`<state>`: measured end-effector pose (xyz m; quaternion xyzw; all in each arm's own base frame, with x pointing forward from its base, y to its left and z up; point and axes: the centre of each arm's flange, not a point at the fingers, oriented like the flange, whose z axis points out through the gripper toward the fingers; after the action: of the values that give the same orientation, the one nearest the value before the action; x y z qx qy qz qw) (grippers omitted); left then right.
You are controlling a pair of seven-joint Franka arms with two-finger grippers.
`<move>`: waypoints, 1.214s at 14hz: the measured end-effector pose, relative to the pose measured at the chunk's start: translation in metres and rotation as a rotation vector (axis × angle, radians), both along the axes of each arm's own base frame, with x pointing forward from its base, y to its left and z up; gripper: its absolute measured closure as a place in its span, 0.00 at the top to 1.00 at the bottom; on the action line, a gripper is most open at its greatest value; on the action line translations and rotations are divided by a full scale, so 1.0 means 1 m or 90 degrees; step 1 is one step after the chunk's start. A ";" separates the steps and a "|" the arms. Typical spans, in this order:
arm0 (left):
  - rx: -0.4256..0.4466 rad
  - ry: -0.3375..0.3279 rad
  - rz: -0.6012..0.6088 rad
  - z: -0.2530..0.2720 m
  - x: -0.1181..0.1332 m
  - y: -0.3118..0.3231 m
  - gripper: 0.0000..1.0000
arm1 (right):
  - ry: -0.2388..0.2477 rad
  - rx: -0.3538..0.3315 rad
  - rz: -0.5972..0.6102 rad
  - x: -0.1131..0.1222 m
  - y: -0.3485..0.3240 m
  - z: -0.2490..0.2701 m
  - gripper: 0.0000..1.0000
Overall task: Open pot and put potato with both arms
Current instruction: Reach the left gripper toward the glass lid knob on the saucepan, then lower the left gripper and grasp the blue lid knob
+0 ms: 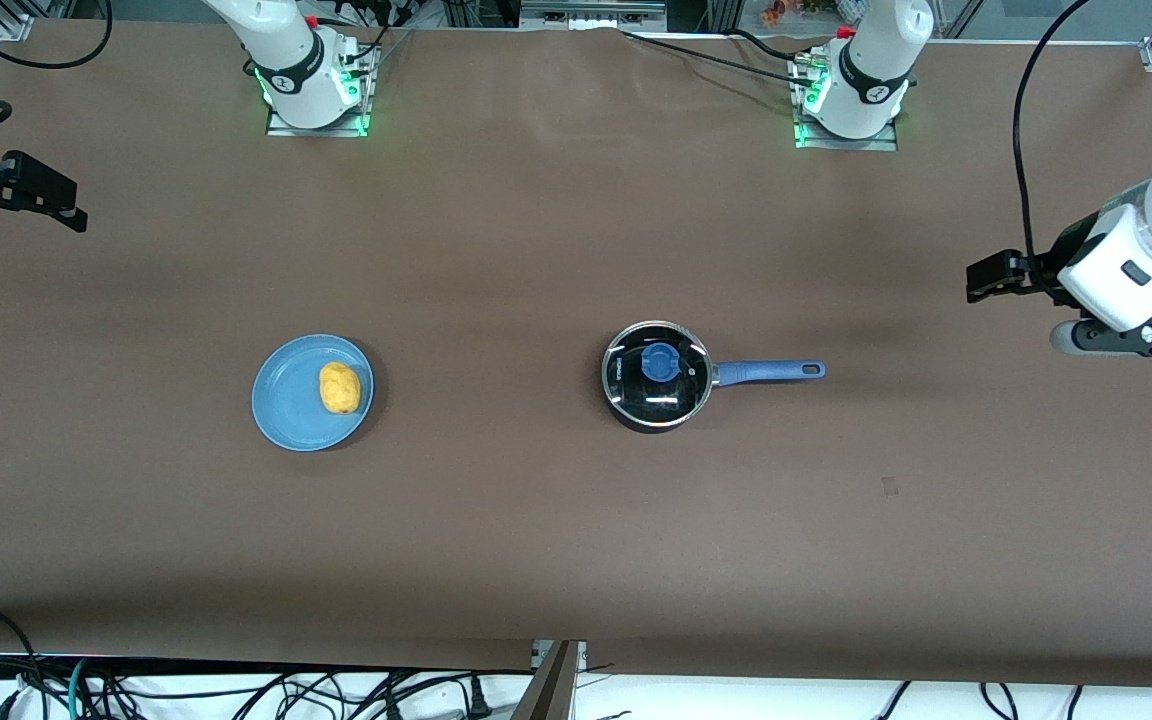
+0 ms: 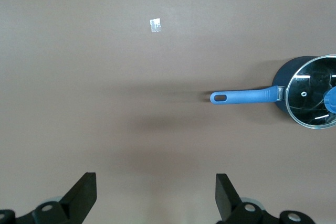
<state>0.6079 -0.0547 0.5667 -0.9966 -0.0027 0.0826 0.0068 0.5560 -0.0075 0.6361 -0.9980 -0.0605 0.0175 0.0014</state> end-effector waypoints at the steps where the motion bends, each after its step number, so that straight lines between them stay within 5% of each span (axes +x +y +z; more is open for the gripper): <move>1: -0.006 0.004 0.011 -0.003 0.001 -0.008 1.00 | 0.001 0.000 0.004 0.000 0.003 0.000 1.00; 17: -0.047 -0.028 0.125 -0.144 0.021 -0.243 1.00 | -0.011 0.001 0.031 0.001 0.027 0.003 1.00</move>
<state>0.6286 -0.2976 0.4226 -0.9926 -0.0975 0.0611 -0.0379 0.5569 0.0191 0.6387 -0.9963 -0.0850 0.0087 0.0010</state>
